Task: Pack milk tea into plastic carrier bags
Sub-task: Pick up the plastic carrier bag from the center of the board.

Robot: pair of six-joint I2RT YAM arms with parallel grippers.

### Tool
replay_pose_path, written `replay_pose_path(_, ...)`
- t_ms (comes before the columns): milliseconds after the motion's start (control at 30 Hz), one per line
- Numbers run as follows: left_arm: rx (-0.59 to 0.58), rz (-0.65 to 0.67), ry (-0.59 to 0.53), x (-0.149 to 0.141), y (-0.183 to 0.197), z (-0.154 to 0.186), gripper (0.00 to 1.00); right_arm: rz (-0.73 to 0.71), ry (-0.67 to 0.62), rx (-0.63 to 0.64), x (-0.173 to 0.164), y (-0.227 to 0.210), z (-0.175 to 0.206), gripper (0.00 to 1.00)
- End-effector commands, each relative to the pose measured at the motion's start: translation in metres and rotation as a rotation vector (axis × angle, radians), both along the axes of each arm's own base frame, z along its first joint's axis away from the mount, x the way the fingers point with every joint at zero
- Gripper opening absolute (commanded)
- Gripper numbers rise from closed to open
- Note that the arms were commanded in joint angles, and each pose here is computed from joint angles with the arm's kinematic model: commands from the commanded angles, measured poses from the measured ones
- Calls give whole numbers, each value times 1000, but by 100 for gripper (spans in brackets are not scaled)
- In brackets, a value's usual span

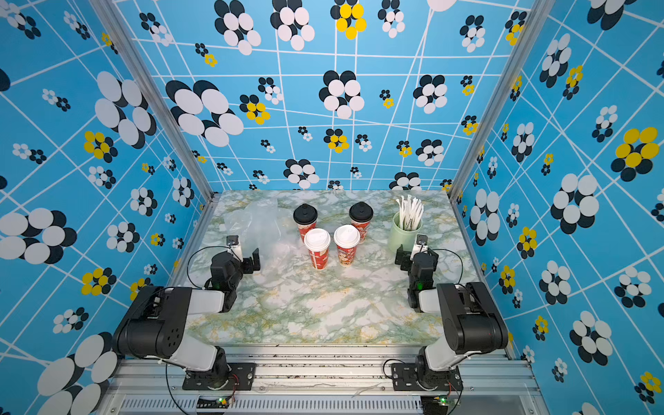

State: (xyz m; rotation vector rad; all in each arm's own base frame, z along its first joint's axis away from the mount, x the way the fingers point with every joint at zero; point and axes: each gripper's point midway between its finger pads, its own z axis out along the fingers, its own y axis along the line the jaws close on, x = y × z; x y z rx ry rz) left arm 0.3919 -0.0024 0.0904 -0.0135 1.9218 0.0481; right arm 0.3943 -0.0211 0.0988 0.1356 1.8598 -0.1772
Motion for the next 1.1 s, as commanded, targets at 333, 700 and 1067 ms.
replay_pose_path(333, -17, 0, -14, 5, 1, 5, 99, 31, 19, -7, 0, 5, -3, 99)
replay_pose_path(700, -22, -4, -14, 6, 1, 5, 99, -5, 18, -2, 0, -1, -2, 99)
replay_pose_path(1067, -10, 29, -20, 5, 5, 12, 99, -31, -52, -3, -11, -6, 8, 99)
